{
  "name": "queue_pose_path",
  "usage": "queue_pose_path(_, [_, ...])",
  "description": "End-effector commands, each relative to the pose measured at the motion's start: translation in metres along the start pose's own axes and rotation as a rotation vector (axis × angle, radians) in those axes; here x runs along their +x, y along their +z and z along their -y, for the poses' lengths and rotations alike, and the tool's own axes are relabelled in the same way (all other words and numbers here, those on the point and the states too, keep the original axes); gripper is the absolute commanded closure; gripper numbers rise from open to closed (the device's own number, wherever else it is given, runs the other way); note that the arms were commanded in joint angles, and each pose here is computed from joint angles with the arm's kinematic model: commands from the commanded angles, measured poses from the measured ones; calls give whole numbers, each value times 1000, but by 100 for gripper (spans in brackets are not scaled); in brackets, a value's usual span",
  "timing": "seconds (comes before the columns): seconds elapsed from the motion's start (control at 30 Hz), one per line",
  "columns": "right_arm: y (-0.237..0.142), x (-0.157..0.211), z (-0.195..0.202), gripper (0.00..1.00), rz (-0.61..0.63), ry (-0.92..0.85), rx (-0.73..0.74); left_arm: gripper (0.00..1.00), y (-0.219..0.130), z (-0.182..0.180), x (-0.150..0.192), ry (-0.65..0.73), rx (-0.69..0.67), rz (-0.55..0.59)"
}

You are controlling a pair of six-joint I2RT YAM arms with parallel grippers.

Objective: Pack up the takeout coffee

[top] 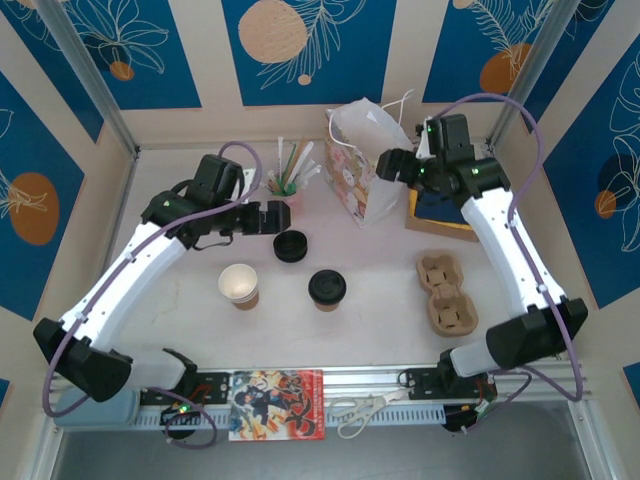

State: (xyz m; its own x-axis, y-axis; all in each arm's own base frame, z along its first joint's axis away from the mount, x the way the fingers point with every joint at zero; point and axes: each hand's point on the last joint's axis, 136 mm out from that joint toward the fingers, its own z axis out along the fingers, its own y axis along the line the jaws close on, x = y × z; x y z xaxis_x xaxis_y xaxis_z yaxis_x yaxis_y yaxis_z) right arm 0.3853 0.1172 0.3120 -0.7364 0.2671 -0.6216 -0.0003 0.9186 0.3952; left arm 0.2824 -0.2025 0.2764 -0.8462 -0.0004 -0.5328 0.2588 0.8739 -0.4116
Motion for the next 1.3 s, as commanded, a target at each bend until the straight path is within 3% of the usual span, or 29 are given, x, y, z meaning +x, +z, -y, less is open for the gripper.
queue_pose_path(0.0, [3, -25, 16, 19, 23, 4, 65, 0, -6, -1, 12, 46, 25, -31])
queue_pose_path(0.3, [44, -71, 42, 25, -5, 13, 67, 0, -9, -8, 15, 12, 9, -14])
queue_pose_path(0.67, [112, -85, 35, 37, -127, -48, -15, 0, -15, -24, 19, -52, -56, 16])
queue_pose_path(0.9, [121, -74, 16, 48, -159, -71, -65, 0, -13, -30, 23, -72, -71, 13])
queue_pose_path(1.03, [120, -65, 7, 59, -167, -100, -43, 0, -12, -30, 23, -74, -69, 10])
queue_pose_path(1.27, [110, -48, -7, 69, -186, -161, -20, 0, -10, -30, 27, -64, -61, -4])
